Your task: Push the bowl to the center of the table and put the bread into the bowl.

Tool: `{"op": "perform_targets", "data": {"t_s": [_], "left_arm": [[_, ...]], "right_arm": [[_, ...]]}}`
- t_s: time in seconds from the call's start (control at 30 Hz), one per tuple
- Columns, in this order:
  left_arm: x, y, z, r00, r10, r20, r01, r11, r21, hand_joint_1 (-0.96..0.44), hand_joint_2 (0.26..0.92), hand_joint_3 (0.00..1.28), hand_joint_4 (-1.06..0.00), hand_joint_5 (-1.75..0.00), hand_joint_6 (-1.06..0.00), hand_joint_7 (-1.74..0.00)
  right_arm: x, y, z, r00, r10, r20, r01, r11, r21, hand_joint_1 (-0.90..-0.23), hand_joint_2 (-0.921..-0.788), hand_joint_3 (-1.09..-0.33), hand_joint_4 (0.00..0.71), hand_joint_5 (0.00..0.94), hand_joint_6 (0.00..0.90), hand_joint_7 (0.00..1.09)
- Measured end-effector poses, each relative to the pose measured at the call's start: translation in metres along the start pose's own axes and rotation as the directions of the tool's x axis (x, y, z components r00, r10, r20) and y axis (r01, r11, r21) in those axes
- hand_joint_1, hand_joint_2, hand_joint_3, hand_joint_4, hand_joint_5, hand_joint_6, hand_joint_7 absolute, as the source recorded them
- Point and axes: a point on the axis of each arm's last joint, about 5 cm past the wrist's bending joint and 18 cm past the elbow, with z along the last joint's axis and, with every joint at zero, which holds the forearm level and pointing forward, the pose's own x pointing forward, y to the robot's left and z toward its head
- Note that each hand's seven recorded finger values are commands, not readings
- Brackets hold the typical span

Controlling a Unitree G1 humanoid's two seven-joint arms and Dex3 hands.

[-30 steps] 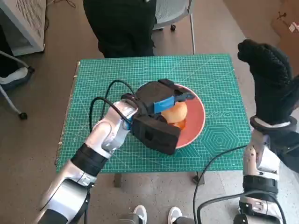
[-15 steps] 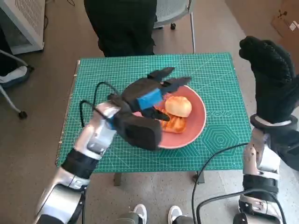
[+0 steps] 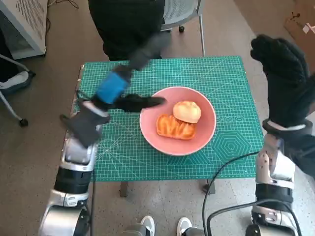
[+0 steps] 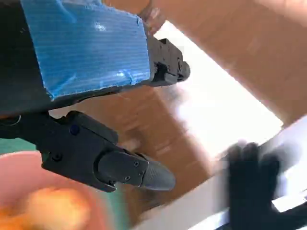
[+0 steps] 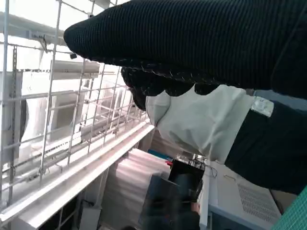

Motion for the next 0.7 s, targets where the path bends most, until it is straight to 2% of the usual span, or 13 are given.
{"op": "perform_targets", "data": {"t_s": [0.13, 0.33, 0.7], "left_arm": [[-0.004, -0.003, 0.004, 0.996, 0.076, 0.056, -0.071, 0.994, -0.085, -0.68, 0.921, 0.33, 0.00, 0.00, -0.19, 0.00], [-0.010, -0.006, 0.007, 0.983, 0.159, 0.092, -0.144, 0.977, -0.155, -0.66, 0.921, 0.29, 0.00, 0.00, -0.18, 0.00], [-0.015, -0.008, 0.001, 0.973, 0.206, 0.101, -0.185, 0.964, -0.188, -0.60, 0.921, 0.25, 0.00, 0.00, -0.14, 0.00]], "right_arm": [[0.0073, 0.002, 0.000, 1.000, 0.014, 0.009, -0.014, 1.000, -0.002, -0.473, -0.921, -0.388, 0.380, 0.000, 0.464, 0.00], [0.0167, 0.004, -0.001, 1.000, 0.028, 0.013, -0.028, 1.000, 0.002, -0.472, -0.921, -0.402, 0.366, 0.001, 0.462, 0.00], [0.0233, 0.005, -0.006, 0.998, 0.062, -0.007, -0.062, 0.998, 0.013, -0.466, -0.921, -0.405, 0.370, 0.003, 0.475, 0.01]]}}
